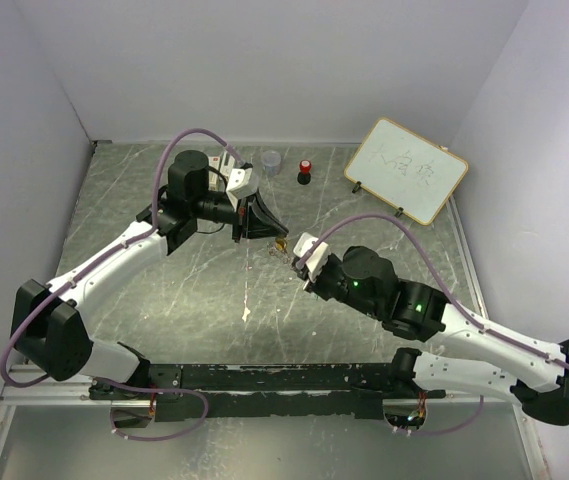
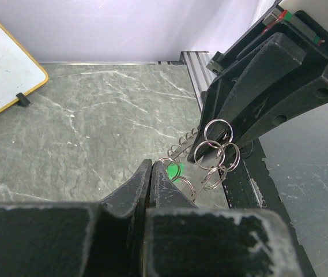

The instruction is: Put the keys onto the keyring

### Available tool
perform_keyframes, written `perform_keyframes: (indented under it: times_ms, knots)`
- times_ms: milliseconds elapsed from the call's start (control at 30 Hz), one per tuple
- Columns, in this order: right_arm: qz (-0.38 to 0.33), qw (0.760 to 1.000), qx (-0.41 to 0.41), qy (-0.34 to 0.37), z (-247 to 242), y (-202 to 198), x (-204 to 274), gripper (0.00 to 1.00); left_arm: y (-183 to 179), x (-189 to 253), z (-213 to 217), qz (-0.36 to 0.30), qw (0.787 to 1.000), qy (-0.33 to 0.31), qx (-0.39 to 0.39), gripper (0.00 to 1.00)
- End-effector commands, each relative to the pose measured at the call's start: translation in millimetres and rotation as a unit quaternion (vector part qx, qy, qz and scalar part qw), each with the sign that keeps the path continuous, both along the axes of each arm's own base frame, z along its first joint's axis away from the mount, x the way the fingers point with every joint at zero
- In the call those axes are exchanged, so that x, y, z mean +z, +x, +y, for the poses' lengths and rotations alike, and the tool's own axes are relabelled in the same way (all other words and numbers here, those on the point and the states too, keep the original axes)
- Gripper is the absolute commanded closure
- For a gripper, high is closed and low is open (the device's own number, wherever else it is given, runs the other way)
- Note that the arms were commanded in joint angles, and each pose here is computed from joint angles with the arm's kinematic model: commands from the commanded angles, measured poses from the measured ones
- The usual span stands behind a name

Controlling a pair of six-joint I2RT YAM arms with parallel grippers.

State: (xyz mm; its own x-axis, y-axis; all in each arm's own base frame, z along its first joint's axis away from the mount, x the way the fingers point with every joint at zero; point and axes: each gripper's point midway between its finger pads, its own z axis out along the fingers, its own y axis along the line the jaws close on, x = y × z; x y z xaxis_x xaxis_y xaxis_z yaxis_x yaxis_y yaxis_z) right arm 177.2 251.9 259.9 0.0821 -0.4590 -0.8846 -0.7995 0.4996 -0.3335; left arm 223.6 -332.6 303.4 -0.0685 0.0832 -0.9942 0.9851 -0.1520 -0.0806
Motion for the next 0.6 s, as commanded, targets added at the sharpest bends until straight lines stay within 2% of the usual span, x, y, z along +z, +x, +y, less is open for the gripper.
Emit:
perform_keyframes:
  times_ms: [0,567]
  knots:
    - [-0.018,0.999,0.027,0.029,11.0,-4.7,26.6,1.00,3.8,13.2,-2.6,-0.036,0.999,-0.016,-0.010,0.93]
    - [-0.021,0.999,0.030,0.019,20.7,0.9,29.0,1.00,5.5,12.6,-6.5,-0.038,0.999,-0.023,-0.016,0.93]
